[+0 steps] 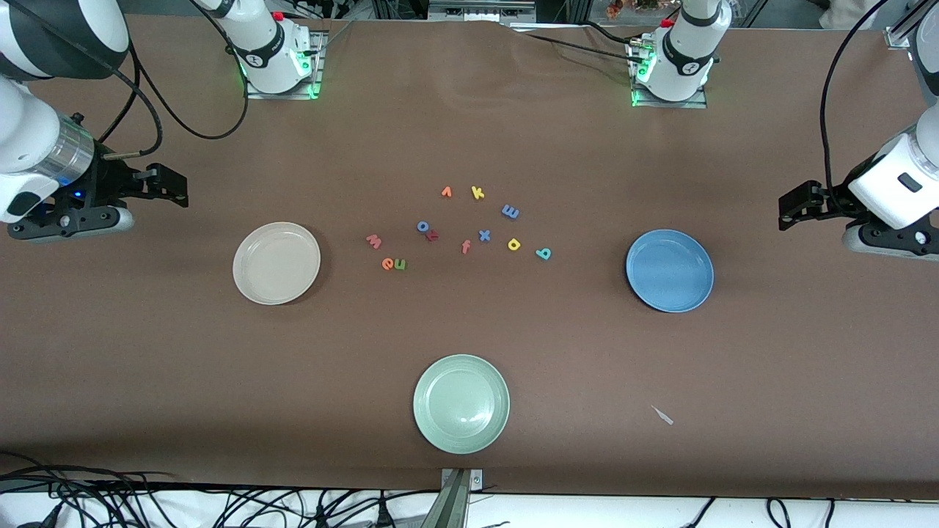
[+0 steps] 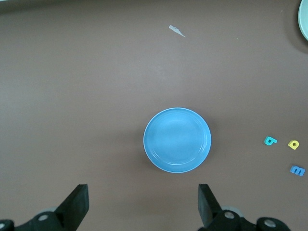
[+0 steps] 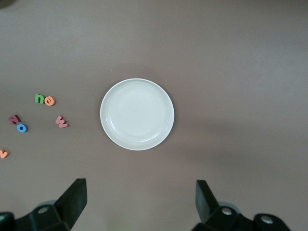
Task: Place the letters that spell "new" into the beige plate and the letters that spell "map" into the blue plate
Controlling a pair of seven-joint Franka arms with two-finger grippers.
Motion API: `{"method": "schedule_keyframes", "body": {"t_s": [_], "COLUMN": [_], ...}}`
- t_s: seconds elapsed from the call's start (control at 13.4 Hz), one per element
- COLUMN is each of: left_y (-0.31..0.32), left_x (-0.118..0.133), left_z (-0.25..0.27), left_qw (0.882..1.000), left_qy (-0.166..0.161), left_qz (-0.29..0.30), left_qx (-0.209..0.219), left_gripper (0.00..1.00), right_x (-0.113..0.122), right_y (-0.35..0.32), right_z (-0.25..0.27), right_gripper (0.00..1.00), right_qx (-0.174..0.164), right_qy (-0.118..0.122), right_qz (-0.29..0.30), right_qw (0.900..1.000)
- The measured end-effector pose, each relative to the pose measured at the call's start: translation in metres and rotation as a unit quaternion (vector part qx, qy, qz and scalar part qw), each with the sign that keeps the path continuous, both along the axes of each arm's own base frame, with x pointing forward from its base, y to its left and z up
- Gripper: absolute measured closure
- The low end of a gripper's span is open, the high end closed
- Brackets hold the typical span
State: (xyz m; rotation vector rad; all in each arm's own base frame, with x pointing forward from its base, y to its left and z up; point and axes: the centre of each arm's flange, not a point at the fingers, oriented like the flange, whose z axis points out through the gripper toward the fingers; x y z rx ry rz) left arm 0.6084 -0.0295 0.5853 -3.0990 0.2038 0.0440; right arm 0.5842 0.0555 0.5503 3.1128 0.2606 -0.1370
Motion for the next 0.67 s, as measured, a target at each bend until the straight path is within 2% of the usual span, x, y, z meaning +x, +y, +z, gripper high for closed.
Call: {"method": "schedule_keyframes", "body": {"t_s": [0.67], "left_y": [0.008], "left_x": [0.001], "left_z": [0.003], "left_qw": [1.000], "left_qy": [-0.003], "left_qz": [0.006], "left_qx": [0.000], "left_gripper": [0.00], "right_x": [-0.001], "right_y": [0.014], "right_z": [-0.004], "right_gripper": [0.00], "right_qx": [0.002], "right_qy": [-0.003], "right_qz": [0.011], "right_qw": [1.000]}}
